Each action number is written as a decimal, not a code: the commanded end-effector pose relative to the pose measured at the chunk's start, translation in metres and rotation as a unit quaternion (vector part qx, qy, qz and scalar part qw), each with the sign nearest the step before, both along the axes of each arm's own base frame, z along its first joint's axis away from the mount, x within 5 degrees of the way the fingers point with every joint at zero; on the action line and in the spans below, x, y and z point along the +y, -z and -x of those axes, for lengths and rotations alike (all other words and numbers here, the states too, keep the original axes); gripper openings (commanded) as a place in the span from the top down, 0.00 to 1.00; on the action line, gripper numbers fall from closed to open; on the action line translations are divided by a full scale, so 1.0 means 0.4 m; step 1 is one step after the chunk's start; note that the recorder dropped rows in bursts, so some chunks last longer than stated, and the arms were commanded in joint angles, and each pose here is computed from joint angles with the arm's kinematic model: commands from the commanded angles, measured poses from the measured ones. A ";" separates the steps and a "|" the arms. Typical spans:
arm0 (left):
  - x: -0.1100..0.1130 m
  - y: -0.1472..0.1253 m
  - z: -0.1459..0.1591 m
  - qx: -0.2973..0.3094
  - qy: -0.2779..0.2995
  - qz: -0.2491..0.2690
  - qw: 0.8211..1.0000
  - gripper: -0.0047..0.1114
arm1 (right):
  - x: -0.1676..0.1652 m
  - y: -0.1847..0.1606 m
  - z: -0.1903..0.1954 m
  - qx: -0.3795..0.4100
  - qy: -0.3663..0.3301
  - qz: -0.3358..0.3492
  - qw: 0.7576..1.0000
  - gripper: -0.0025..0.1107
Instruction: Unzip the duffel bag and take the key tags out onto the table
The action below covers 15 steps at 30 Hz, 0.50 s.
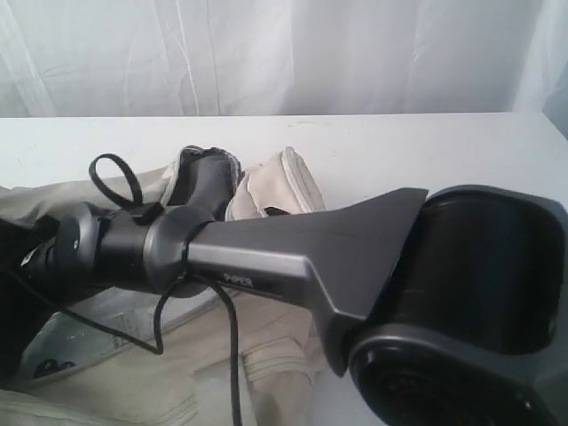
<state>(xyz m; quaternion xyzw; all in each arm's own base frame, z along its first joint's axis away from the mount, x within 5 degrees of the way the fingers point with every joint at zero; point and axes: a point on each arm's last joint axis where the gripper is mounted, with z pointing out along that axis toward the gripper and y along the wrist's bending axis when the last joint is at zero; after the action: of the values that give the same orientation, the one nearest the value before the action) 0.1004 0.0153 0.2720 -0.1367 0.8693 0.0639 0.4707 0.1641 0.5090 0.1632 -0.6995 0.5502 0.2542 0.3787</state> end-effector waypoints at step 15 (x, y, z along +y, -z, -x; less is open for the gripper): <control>0.004 -0.011 0.002 -0.019 0.004 -0.018 1.000 0.96 | -0.025 -0.059 -0.059 0.118 0.113 -0.038 0.986 0.98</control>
<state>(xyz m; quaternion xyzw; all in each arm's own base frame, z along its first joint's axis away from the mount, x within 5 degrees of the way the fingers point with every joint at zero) 0.1003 0.0158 0.2719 -0.1357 0.8696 0.0674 0.4699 0.1732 0.5110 0.1611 -0.5954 0.6463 0.2941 0.3759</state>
